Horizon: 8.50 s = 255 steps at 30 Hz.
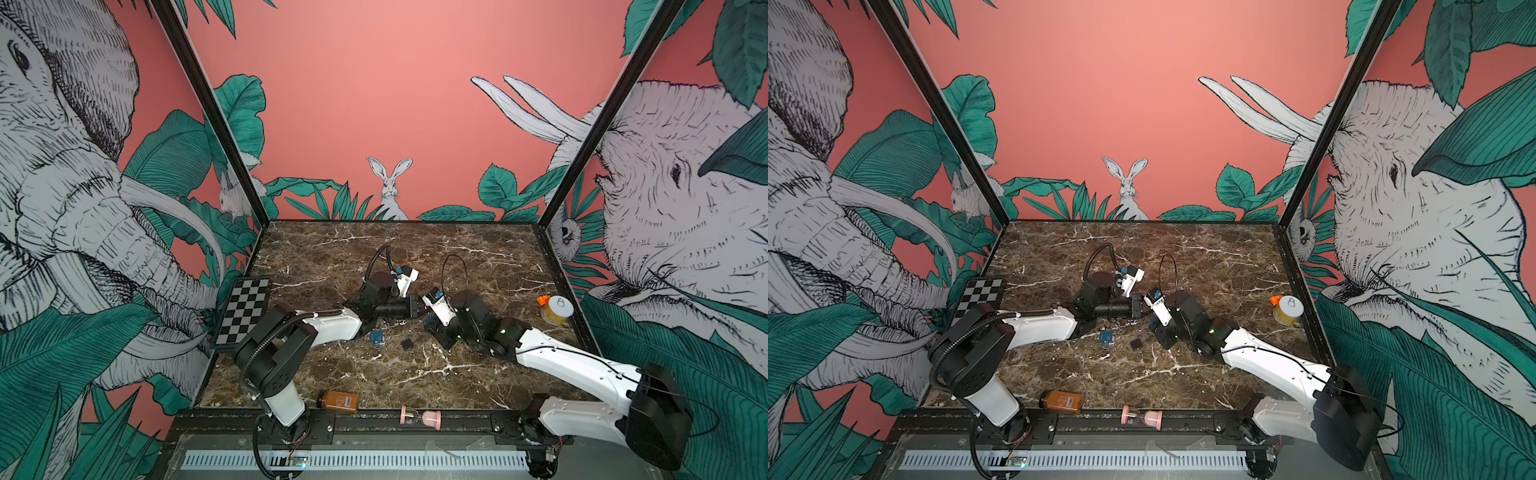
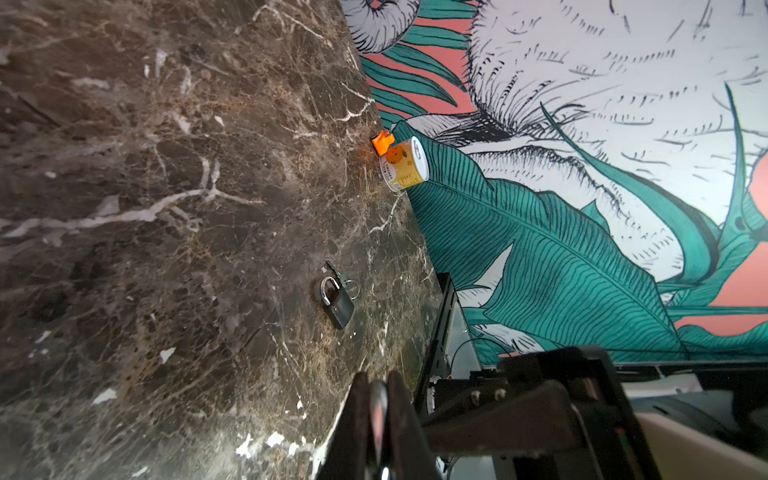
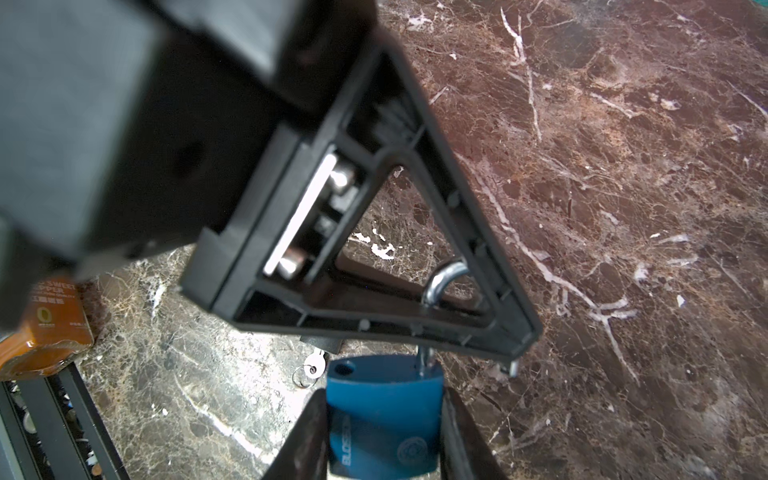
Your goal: Lock with the key
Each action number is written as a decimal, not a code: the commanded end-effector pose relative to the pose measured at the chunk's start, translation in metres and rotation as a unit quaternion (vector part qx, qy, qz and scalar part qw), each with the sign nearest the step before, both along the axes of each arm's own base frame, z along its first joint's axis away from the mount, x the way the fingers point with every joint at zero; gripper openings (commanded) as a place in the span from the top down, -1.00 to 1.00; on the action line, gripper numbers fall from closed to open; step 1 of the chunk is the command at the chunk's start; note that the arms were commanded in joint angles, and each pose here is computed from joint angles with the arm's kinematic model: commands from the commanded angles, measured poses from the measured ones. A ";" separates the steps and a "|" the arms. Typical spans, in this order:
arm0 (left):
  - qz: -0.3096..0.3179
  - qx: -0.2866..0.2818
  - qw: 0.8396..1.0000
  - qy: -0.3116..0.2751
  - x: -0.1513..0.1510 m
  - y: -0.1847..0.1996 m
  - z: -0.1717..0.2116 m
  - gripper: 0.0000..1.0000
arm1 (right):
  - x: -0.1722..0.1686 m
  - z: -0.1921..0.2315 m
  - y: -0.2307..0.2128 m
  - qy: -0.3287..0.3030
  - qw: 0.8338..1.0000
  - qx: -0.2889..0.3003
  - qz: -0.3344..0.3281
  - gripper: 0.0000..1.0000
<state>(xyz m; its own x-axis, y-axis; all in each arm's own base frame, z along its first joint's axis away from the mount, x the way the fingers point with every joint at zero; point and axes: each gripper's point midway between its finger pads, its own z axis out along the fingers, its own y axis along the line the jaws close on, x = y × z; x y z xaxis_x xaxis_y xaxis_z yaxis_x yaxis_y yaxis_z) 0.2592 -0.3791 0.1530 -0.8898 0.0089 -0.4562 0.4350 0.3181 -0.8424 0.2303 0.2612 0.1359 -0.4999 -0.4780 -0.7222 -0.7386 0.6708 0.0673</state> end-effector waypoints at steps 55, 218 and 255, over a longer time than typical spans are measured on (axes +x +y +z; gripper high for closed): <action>0.144 -0.331 0.928 0.093 0.012 0.059 0.205 1.00 | 0.033 0.209 -0.009 -0.213 0.940 0.259 0.060 0.06; -0.088 -0.109 0.945 -0.296 -0.023 0.086 0.173 0.31 | 0.010 0.203 0.026 0.163 0.891 0.402 0.131 1.00; -0.100 -0.109 0.953 -0.264 -0.026 0.081 0.164 0.71 | 0.012 0.204 0.021 0.127 0.901 0.395 0.124 1.00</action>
<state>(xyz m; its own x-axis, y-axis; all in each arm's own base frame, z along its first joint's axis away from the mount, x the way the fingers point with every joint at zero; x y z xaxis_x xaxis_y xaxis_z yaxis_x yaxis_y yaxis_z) 0.2424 -0.2955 0.3145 -0.5393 -0.0063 -0.8421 0.8402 0.0634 -0.5386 0.2391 0.2834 0.3115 -0.7246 -0.0252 -0.6887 -0.6811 0.1786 0.7101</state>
